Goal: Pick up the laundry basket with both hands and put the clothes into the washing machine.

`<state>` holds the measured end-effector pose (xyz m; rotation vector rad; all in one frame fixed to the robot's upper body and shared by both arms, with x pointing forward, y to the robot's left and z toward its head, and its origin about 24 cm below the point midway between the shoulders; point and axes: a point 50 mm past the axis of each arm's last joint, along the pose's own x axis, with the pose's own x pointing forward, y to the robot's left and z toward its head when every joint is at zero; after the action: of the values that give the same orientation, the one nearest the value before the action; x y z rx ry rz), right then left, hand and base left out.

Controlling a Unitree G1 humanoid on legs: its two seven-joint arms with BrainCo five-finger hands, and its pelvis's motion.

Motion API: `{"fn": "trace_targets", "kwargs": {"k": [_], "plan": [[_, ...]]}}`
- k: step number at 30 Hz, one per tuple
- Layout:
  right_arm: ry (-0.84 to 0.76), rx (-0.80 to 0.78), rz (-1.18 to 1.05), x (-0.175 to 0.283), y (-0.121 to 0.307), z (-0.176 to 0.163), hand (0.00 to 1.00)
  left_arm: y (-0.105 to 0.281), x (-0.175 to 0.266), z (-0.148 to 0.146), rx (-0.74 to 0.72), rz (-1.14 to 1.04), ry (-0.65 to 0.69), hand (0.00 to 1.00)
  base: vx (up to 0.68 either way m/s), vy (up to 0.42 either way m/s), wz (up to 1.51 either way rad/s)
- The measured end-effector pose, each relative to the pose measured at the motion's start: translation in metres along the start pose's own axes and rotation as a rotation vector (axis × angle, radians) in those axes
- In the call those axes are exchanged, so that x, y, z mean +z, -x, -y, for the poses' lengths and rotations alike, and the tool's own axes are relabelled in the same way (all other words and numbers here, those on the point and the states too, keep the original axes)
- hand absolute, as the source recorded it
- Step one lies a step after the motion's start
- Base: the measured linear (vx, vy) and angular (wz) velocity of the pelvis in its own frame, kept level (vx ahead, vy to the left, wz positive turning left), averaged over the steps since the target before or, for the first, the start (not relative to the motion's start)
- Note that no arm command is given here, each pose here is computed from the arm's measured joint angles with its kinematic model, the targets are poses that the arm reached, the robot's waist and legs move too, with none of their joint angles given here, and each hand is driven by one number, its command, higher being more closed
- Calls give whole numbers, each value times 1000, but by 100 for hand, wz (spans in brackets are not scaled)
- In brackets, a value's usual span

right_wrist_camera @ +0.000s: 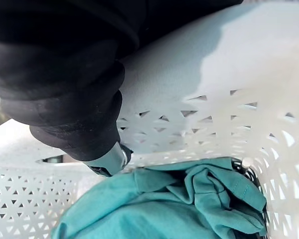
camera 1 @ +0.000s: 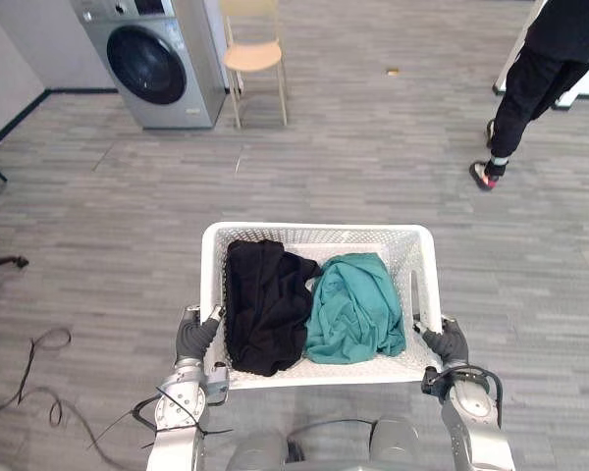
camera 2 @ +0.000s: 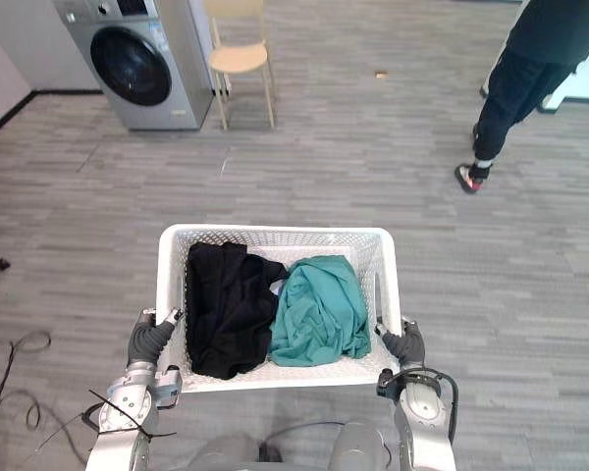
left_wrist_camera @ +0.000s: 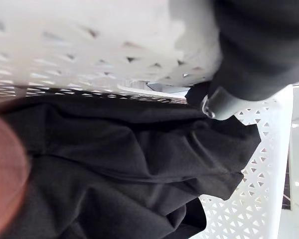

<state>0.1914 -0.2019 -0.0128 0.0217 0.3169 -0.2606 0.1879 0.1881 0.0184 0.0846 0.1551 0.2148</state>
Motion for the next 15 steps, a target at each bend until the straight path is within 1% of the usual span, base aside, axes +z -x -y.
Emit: {"fn": "trace_targets", "kwargs": {"k": [4,6,7,11,15], "plan": [[-29,-10,50,10,1,2,100,-4,13,2,-15,71,-1,100,682,-113,34],[-30,-10,43,8,4,4,100,-3,11,3,-16,60,0,100,717,-136,18],[-3,-3,49,10,0,7,100,-2,4,8,-8,30,29,100,695,-124,-21],[17,-7,66,15,2,12,100,-1,2,10,9,20,48,100,677,-191,-22],[15,-7,84,18,3,11,100,-1,3,7,16,35,47,100,582,-10,-61]]}}
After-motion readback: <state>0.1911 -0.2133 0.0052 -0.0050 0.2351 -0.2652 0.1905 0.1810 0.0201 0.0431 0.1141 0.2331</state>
